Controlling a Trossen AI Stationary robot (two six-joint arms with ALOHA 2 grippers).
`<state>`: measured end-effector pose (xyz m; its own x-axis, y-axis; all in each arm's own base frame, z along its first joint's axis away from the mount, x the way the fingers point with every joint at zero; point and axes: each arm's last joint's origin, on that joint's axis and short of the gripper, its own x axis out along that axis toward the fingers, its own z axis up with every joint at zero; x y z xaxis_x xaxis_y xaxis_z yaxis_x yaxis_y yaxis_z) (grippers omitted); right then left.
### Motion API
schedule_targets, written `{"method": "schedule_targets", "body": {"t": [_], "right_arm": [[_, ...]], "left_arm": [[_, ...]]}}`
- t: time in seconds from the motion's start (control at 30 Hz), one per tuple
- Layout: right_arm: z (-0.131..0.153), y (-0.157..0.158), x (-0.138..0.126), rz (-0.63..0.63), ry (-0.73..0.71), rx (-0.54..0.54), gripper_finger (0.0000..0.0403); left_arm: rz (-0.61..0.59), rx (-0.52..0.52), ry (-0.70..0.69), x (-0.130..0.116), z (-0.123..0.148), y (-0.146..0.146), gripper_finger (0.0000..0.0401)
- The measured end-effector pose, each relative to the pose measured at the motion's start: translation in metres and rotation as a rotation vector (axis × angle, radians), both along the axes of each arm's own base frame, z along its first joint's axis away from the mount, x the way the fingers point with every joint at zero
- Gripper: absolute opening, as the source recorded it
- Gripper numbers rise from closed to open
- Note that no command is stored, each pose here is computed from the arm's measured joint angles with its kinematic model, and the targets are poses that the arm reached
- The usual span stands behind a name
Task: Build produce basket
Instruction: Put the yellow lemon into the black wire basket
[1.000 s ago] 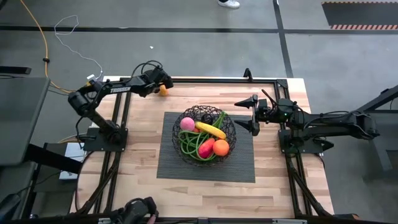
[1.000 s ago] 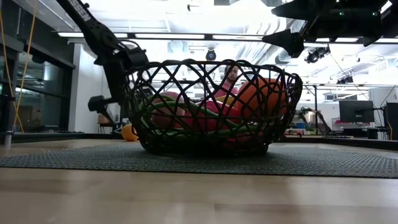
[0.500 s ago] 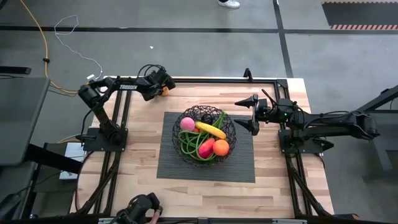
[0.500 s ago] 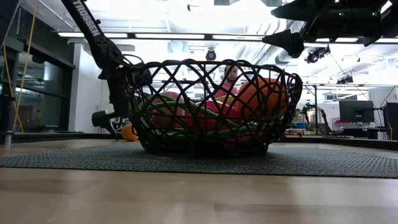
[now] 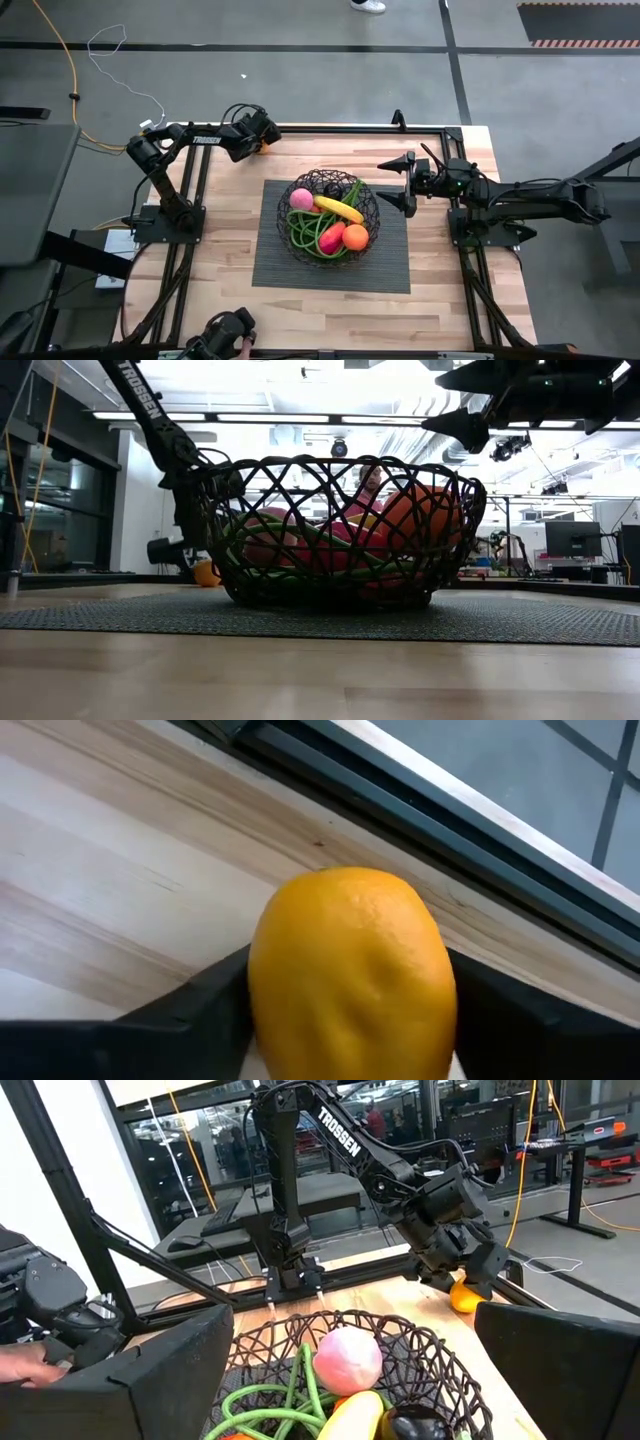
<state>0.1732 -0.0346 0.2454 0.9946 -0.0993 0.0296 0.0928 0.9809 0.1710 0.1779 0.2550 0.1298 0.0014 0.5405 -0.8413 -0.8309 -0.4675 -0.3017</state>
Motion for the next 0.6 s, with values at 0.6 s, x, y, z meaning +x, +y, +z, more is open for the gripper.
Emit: {"method": "schedule_targets", "body": {"t": [0.6], "right_arm": [[0.036, -0.005, -0.009, -0.034, -0.383, 0.013, 0.0397]], "left_arm": [[-0.519, 0.503, 0.125, 0.012, 0.102, -0.018, 0.0216]]}}
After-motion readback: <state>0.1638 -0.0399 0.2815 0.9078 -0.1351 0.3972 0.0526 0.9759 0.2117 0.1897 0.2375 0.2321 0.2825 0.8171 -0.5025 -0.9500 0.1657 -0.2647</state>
